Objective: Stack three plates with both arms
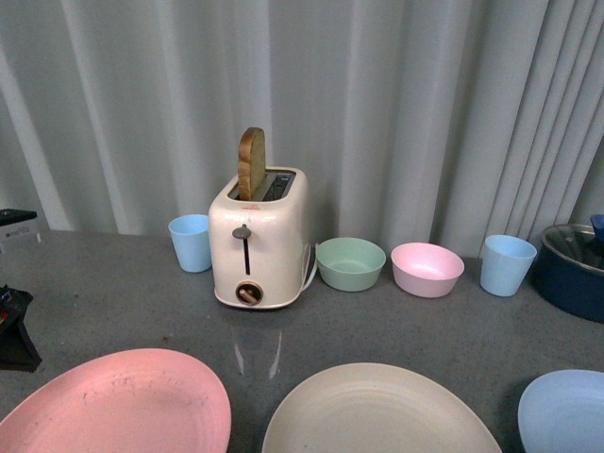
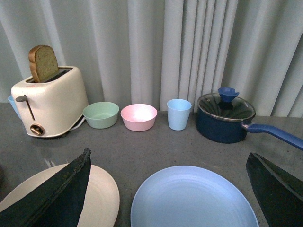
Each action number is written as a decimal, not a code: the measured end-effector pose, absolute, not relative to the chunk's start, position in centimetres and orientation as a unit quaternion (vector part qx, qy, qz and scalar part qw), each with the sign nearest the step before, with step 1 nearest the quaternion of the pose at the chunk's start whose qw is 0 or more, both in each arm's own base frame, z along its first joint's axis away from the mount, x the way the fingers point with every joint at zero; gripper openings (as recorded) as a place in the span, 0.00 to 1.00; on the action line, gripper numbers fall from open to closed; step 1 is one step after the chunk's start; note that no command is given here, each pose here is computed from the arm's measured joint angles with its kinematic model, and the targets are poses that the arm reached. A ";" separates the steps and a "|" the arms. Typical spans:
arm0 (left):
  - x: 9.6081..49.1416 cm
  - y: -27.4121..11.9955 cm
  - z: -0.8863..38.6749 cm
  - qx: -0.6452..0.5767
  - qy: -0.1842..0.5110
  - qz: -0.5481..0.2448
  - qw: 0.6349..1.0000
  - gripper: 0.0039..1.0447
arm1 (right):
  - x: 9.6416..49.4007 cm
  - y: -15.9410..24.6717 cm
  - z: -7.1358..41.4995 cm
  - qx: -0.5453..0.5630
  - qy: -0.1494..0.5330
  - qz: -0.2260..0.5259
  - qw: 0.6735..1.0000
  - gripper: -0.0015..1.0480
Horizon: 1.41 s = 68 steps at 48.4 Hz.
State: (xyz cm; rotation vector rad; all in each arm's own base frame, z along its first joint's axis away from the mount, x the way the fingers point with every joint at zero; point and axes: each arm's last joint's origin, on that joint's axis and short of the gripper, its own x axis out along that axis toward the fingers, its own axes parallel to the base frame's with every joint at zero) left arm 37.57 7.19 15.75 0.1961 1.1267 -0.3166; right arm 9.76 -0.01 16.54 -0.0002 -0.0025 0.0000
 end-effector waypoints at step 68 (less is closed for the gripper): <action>38.3 5.6 7.0 0.106 0.569 -0.124 0.806 0.61 | 9.8 0.0 16.5 0.000 -0.001 0.000 1.000 0.93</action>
